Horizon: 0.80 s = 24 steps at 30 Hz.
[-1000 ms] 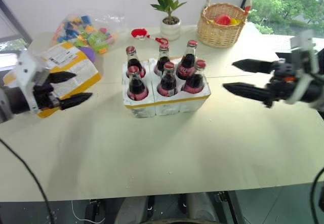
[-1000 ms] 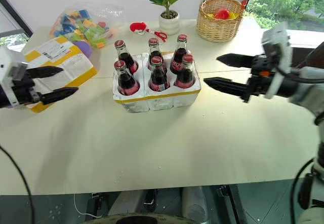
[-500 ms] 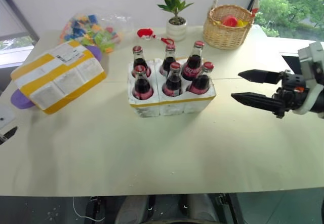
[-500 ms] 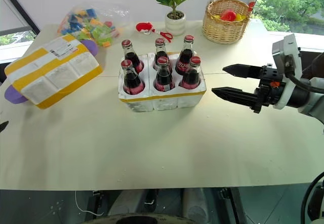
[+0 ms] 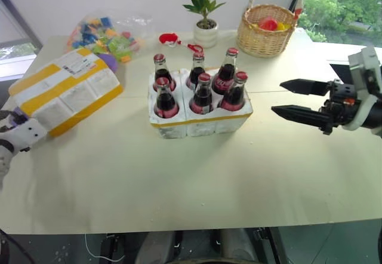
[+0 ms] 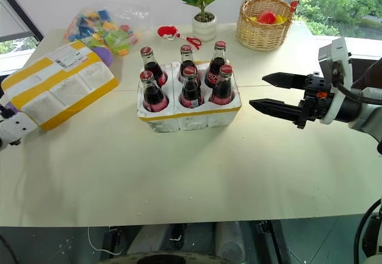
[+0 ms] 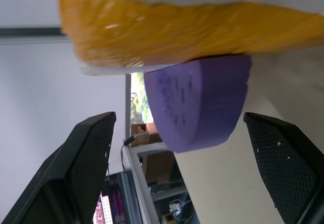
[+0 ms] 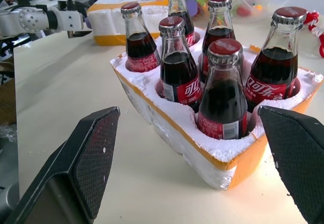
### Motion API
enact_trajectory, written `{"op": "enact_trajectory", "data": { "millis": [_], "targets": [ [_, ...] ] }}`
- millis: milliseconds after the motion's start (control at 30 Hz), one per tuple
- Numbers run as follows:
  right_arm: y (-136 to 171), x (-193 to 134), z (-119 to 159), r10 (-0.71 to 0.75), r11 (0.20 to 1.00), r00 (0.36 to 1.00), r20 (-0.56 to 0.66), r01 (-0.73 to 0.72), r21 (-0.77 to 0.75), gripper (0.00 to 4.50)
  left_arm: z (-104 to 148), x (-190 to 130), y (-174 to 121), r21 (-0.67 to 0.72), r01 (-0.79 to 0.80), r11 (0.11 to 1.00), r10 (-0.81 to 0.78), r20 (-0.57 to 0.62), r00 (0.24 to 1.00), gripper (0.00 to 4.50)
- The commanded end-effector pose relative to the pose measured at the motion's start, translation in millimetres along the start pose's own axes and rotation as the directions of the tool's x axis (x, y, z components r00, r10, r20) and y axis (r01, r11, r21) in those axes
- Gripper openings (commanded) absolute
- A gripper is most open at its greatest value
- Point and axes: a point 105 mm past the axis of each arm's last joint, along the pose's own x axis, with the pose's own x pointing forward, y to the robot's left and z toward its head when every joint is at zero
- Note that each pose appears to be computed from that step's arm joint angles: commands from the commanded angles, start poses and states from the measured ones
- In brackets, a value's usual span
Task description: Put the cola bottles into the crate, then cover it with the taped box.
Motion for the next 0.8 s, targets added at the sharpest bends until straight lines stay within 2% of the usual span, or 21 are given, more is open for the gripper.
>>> {"op": "enact_trajectory", "data": {
  "millis": [33, 467, 567, 733, 767, 800],
  "targets": [
    [3.1, -6.1, 14.2, -0.019, 0.998, 0.999, 0.028, 0.021, -0.054, 4.49, -3.5, 3.7, 0.9, -0.002, -0.01, 1.0, 0.01, -0.014, 1.0, 4.25],
    [7.0, -0.6, 14.2, -0.027, 0.998, 0.999, 0.031, 0.029, -0.049, 4.49, 12.8, 16.1, -2.0, 0.016, -0.015, 1.0, 0.014, 0.023, 1.0, 4.25],
    [7.4, 0.3, 15.0, -0.03, 0.998, 0.999, 0.032, 0.031, -0.05, 4.5, 14.7, 16.9, -1.2, 0.019, -0.015, 1.0, 0.014, 0.03, 0.999, 3.37],
    [7.8, 2.0, 15.5, -0.032, 0.998, 0.999, 0.033, 0.034, -0.051, 4.5, 15.8, 18.0, 2.2, 0.018, -0.022, 1.0, 0.022, 0.032, 0.999, 0.87],
    [8.1, 2.5, 15.1, -0.033, 0.998, 0.999, 0.033, 0.035, -0.051, 4.5, 15.9, 18.1, 3.7, 0.019, -0.025, 1.0, 0.024, 0.032, 0.999, 0.48],
    [8.3, 2.8, 14.9, -0.034, 0.998, 0.999, 0.033, 0.035, -0.05, 4.5, 15.9, 18.2, 4.8, 0.02, -0.026, 0.999, 0.026, 0.031, 0.999, 0.32]
  ]
}}
